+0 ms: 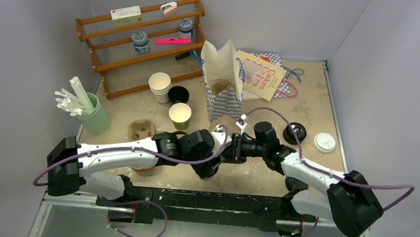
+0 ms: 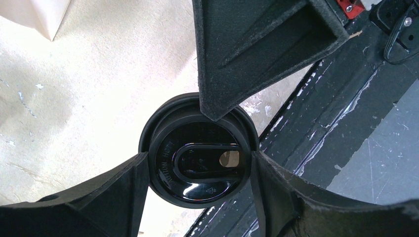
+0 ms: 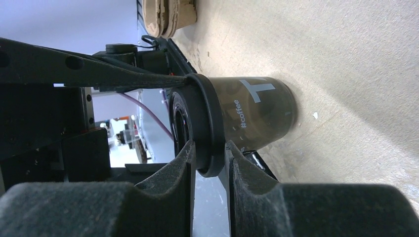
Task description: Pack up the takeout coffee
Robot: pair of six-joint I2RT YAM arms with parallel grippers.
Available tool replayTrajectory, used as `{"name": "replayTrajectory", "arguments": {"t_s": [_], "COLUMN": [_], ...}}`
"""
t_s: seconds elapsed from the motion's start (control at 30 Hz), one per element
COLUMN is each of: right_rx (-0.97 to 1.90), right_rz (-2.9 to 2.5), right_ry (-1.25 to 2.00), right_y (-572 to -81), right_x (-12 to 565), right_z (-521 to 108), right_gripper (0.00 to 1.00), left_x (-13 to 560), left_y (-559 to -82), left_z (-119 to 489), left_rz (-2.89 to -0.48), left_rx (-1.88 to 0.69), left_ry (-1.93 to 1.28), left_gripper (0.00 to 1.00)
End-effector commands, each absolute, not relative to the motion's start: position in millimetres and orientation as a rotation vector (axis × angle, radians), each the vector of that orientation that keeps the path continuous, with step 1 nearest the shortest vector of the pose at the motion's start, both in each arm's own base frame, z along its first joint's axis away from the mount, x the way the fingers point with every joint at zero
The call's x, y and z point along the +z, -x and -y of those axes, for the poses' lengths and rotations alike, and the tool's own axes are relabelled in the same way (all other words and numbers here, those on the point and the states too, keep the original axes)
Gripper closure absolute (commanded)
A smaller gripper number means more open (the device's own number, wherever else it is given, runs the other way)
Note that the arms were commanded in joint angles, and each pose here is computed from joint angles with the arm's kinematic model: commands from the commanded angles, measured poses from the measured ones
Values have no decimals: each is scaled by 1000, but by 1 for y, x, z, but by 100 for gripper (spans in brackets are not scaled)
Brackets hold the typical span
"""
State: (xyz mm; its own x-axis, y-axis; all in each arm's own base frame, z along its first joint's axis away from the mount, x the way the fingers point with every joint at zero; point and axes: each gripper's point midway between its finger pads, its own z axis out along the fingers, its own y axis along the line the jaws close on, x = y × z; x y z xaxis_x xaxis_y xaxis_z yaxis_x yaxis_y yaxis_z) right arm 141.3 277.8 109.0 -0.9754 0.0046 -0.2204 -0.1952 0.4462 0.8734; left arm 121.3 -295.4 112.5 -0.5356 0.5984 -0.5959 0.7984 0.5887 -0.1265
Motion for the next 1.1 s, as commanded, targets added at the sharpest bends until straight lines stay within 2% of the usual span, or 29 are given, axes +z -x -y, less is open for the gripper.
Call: {"name": "replayTrajectory", "arguments": {"t_s": [0.0, 0.07, 0.27, 0.57, 0.73, 1.07], "right_rx": [1504, 1520, 1625, 1701, 1730, 1764], "right_rz": [-2601, -2600, -2557, -2505, -2480, -2368], "right_ry": [114, 98, 41, -25, -63, -96], "right_y": [-129, -128, -127, -129, -132, -147], "right_x": [84, 83, 89, 95, 98, 116], "right_z": [-268, -268, -270, -270, -270, -268], "right_gripper": [86, 84, 64, 65, 47, 48], "left_x": [70, 70, 69, 69, 69, 70], "left_y": [-85, -85, -84, -84, -84, -85], "left_z": [266, 265, 265, 266, 266, 266], "left_rz": [-2558, -2560, -2562, -2559, -2557, -2551], "left_rx": [-483, -483, -491, -494, -493, -487], "left_ry": [-1184, -1183, -1181, -1192, -1194, -1197], "left_gripper": [54, 55, 55, 55, 55, 55]}}
